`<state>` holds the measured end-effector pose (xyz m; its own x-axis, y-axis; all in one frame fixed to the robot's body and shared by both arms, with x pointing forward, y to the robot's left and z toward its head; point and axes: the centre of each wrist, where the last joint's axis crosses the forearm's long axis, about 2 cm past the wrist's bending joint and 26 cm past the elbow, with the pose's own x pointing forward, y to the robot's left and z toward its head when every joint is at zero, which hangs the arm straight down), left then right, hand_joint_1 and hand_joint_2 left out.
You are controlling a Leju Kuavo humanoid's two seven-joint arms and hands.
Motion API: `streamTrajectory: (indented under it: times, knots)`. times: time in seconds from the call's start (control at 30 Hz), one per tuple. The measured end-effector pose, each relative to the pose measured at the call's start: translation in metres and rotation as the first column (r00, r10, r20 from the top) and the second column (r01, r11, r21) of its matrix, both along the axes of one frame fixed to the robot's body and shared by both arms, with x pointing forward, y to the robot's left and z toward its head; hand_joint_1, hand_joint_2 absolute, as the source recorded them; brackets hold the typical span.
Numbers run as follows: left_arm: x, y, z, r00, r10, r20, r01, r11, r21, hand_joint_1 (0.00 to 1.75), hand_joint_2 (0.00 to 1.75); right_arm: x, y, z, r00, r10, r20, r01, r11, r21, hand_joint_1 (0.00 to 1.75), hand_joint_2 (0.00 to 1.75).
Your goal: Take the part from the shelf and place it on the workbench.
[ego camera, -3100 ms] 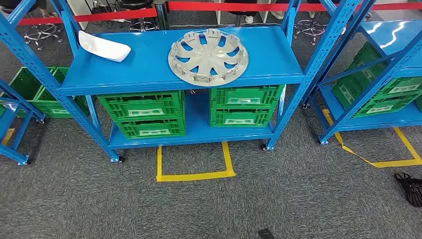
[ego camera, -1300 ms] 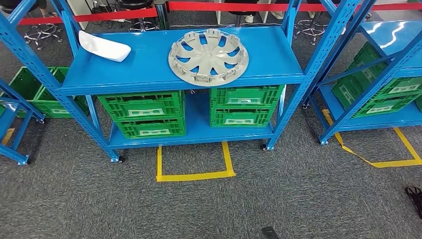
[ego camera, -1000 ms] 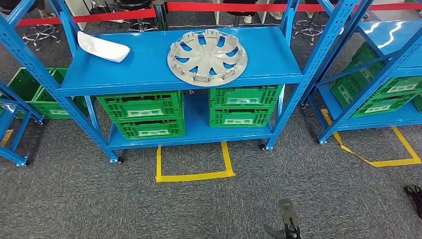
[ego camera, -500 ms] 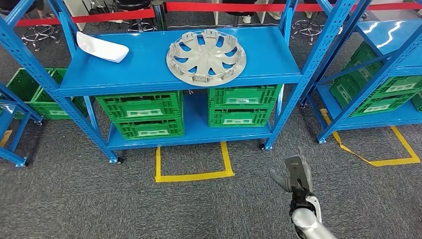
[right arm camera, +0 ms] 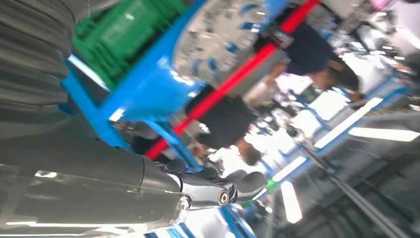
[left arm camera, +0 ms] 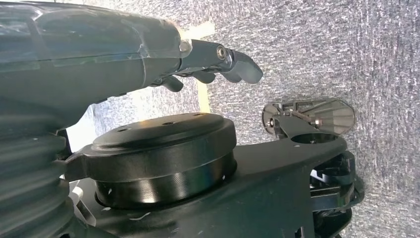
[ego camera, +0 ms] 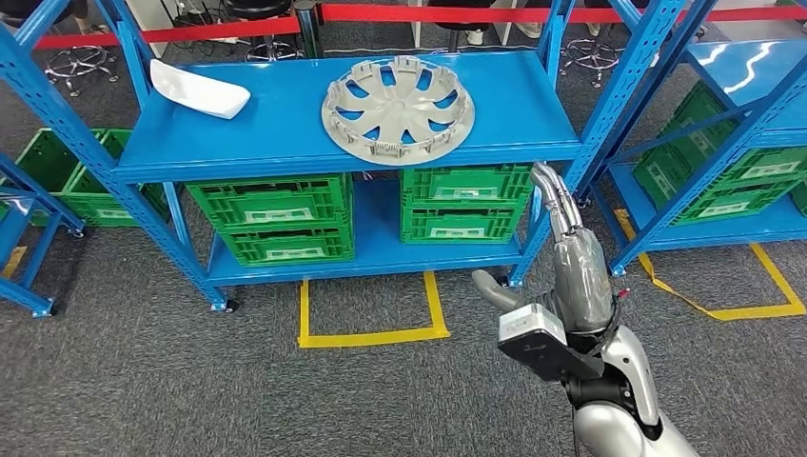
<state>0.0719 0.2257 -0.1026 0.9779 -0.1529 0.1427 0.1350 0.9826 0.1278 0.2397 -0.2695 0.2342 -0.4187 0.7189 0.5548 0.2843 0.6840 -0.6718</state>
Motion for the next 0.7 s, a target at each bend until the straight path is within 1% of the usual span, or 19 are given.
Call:
streamTrajectory:
  times: [0.1, 0.27, 0.5, 0.7]
  knots:
    - [0.0, 0.0, 0.0, 1.0, -0.001, 0.0, 0.001, 1.0, 0.0, 0.0, 1.75, -0.009, 0.006, 0.016, 0.998, 0.032, 0.053, -0.032, 0.999, 0.013, 0.0, 1.75]
    - [0.0, 0.0, 0.0, 1.0, 0.0, 0.0, 0.0, 1.0, -0.001, 0.0, 1.75, -0.02, 0.011, 0.03, 0.992, 0.072, 0.103, -0.075, 0.997, 0.024, 0.0, 1.75]
    - [0.0, 0.0, 0.0, 1.0, -0.003, 0.006, 0.003, 1.0, -0.004, 0.0, 1.75, -0.029, 0.02, 0.04, 0.987, 0.138, 0.081, -0.136, 0.99, -0.022, 0.0, 1.75]
    - [0.001, -0.001, 0.0, 1.0, -0.007, 0.021, 0.008, 1.0, -0.019, 0.0, 1.75, -0.036, 0.022, 0.044, 0.98, 0.182, 0.075, -0.186, 0.982, 0.043, 0.0, 1.75]
